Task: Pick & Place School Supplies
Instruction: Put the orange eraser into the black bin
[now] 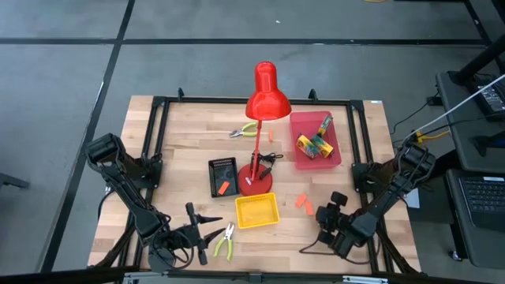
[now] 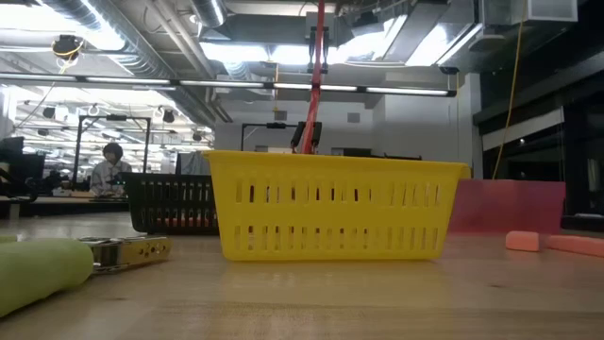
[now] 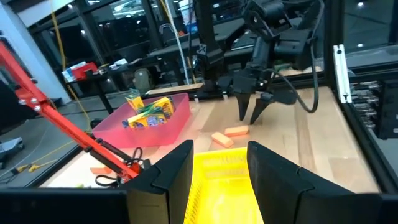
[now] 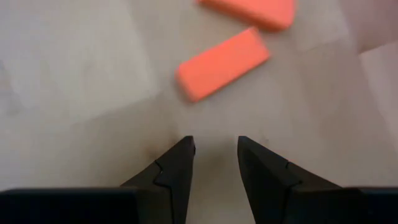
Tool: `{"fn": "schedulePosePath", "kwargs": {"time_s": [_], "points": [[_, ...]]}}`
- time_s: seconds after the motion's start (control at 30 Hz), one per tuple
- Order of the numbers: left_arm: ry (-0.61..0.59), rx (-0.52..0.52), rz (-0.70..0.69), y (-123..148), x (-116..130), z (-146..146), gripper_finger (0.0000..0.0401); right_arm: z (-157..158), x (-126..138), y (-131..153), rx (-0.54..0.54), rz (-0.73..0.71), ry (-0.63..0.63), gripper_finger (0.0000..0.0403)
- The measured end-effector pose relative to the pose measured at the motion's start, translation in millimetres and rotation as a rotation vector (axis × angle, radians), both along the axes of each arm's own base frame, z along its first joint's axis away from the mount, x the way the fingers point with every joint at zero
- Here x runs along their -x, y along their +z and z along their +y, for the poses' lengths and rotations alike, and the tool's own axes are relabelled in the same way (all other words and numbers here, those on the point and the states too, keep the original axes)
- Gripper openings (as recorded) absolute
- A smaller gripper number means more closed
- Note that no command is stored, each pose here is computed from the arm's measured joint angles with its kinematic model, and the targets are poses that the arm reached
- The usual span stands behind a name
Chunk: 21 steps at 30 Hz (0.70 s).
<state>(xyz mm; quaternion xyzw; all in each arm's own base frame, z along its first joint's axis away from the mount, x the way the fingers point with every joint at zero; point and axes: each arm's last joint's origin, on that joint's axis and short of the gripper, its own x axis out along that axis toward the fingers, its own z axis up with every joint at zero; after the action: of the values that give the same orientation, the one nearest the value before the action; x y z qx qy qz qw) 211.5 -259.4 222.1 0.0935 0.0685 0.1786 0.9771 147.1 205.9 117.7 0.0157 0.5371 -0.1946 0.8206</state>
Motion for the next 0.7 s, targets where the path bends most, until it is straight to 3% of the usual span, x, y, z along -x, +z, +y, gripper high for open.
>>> {"fn": "schedulePosePath", "kwargs": {"time_s": [0.17, 0.3, 0.5, 0.7], "points": [[-0.011, 0.006, 0.002, 0, 0, 0, 0.0148, 8, -1, 9, -0.016, 0.034, 0.024, 0.0134], [-0.011, 0.006, 0.002, 0, 0, 0, 0.0148, 11, -7, 15, 0.014, -0.089, 0.001, 0.0134], [0.004, 0.029, -0.013, 0, 0, 0, 0.0148, 14, -14, 24, -0.018, -0.394, -0.194, 0.0134], [0.048, 0.1, -0.066, 3, -1, 1, 0.0148, 10, -17, 26, -0.115, -0.418, -0.369, 0.0134]]}}
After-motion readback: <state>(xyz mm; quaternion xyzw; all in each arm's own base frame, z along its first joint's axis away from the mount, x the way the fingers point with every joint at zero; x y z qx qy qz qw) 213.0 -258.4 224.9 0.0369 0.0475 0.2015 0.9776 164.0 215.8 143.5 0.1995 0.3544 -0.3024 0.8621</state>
